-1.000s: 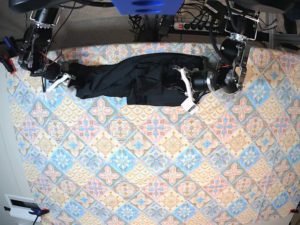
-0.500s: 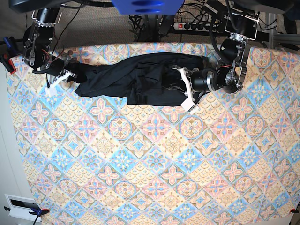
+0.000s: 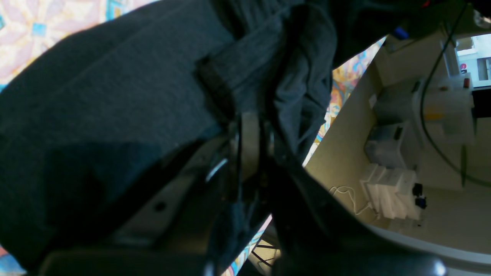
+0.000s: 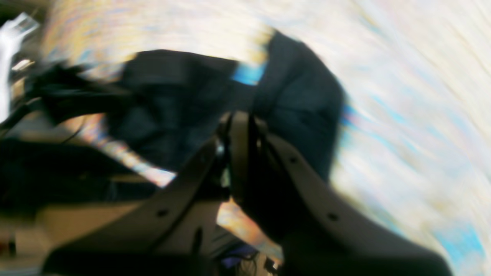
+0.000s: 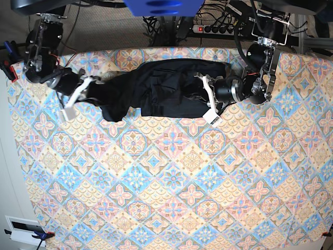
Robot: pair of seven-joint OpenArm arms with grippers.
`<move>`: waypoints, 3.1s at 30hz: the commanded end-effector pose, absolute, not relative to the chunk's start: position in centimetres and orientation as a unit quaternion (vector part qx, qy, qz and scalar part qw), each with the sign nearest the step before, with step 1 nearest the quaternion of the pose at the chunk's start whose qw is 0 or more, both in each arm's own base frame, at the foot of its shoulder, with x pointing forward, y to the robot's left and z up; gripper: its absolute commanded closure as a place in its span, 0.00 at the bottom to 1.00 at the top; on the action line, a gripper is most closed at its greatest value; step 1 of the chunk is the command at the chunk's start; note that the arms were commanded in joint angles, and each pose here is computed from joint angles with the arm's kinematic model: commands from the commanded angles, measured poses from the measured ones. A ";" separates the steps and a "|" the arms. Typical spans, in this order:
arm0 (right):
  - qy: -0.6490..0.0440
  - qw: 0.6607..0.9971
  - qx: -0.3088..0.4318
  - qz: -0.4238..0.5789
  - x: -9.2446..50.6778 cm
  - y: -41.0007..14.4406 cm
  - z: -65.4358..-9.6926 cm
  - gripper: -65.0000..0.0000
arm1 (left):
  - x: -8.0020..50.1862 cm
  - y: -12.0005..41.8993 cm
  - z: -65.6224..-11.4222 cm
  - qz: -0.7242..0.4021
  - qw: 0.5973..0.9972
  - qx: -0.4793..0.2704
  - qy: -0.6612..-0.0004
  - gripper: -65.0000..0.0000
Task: Layout the t-shirt on the table in an organized manner, then fold the t-shirt properly
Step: 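Fold the hem end with the right gripper toward the left gripper, then press both folded ends together with both grippers into a bundle, then release the folded shirt and lift both grippers away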
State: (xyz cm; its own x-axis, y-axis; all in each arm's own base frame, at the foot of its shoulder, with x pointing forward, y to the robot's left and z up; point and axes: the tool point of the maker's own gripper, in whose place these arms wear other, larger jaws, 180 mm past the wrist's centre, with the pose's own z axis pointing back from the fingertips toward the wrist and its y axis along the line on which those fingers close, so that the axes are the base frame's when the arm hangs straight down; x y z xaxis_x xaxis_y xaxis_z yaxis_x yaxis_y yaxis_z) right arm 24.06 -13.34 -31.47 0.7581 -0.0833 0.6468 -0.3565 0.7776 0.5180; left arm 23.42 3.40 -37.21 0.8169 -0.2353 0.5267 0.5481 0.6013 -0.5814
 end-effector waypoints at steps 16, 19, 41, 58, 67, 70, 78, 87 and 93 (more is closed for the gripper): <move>-0.241 0.820 0.463 0.235 17.9 1.0 -31.8 1.00 | 26.2 8.0 -37.8 -0.219 0.901 -0.289 -0.240 0.99; -0.259 0.805 0.468 0.257 19.1 2.1 -30.7 1.00 | 25.6 8.2 -38.7 -0.221 0.906 -0.274 -0.233 0.99; -0.338 0.746 0.497 0.288 23.3 6.0 -25.2 1.00 | 25.5 5.9 -40.0 -0.221 0.911 -0.251 -0.240 0.99; -0.346 0.709 0.527 0.316 23.1 10.8 -23.6 1.00 | 28.5 9.5 -32.1 -0.198 0.878 -0.206 -0.384 0.99; -0.342 0.719 0.464 0.388 21.2 13.0 -26.8 1.00 | 25.7 19.7 -31.7 -0.087 0.905 -0.110 -0.402 0.99; -0.333 0.731 0.429 0.413 20.9 13.4 -28.8 1.00 | 24.8 21.7 -31.6 -0.058 0.907 -0.101 -0.404 0.99; -0.298 0.753 0.421 0.409 20.6 16.6 -31.9 1.00 | 24.4 22.6 -30.9 -0.038 0.903 -0.114 -0.413 0.99; -0.263 0.771 0.421 0.399 20.2 17.0 -34.3 0.98 | 24.4 22.5 -31.0 -0.037 0.903 -0.115 -0.412 0.99; -0.248 0.740 0.437 0.447 16.7 19.1 -33.6 0.73 | 24.4 22.6 -31.0 -0.037 0.903 -0.114 -0.411 0.99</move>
